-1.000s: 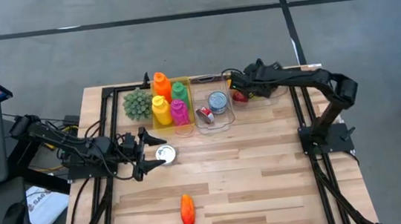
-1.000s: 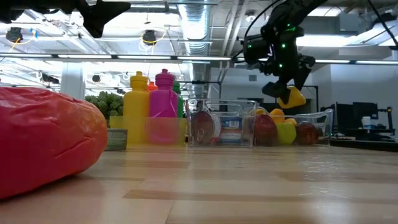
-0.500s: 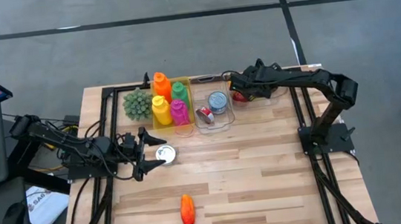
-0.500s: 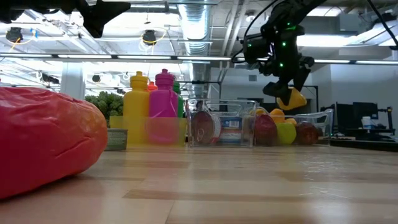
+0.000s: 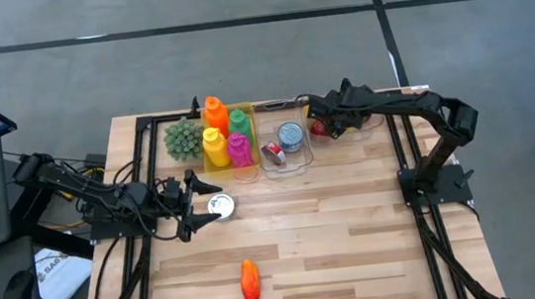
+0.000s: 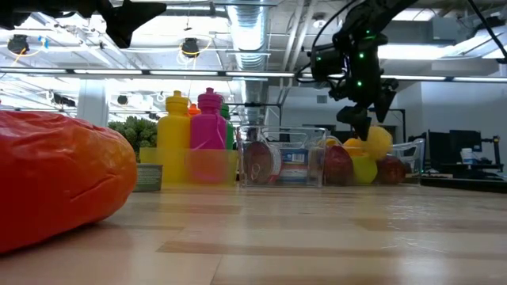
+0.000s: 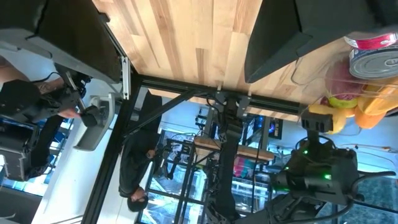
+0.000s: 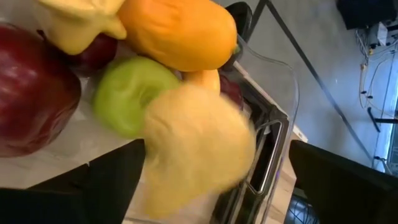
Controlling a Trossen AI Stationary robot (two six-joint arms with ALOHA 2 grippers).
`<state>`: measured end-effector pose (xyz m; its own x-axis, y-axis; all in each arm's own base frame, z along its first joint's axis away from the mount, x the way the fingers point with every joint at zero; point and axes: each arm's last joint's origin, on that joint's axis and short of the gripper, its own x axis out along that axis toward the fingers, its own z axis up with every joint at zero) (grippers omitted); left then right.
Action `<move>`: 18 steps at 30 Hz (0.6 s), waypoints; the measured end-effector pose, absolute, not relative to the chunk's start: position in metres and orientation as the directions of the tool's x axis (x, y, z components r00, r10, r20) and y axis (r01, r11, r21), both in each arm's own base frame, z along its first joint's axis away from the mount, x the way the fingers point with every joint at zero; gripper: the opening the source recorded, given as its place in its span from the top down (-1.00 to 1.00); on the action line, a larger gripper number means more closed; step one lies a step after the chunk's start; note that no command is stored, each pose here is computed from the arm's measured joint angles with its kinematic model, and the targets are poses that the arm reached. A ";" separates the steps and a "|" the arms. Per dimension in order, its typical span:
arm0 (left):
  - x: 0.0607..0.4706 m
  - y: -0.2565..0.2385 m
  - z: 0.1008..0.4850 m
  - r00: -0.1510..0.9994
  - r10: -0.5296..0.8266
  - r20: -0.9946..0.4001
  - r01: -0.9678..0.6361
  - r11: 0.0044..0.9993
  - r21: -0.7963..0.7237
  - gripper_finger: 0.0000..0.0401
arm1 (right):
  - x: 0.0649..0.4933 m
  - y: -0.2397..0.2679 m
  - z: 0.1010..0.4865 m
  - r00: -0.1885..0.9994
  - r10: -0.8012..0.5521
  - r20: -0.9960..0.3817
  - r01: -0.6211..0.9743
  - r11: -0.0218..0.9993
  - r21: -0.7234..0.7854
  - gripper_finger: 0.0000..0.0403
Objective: Pick & Place Food Item
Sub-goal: Put the yellow pear into the right transparent bin, then put the orange mango into the right transparent bin
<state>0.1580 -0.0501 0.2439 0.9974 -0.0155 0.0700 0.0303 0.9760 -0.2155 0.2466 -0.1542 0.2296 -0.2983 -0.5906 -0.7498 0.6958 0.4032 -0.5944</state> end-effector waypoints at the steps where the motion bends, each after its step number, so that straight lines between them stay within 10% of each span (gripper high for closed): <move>1: 0.158 -0.050 0.244 0.997 -0.015 0.070 0.030 0.976 -0.215 -0.66 | 0.246 -0.155 0.230 -0.300 -0.590 -0.750 0.695 0.403 -0.595 -0.96; 10: 0.158 -0.050 0.244 0.997 -0.015 0.070 0.030 0.976 -0.215 -0.66 | 0.249 -0.154 0.244 -0.257 -0.623 -0.739 0.721 0.385 -0.576 -0.88; 18: 0.158 -0.050 0.244 0.997 -0.015 0.070 0.030 0.976 -0.214 -0.66 | 0.268 -0.119 0.293 0.077 -0.704 -0.706 0.763 0.497 -0.413 -0.88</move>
<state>0.1580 -0.0501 0.2438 0.9975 -0.0155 0.0696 0.0301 0.9764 -0.2138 0.2683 -0.1186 0.2931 0.0770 -0.7043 -0.7057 0.7630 0.4972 -0.4130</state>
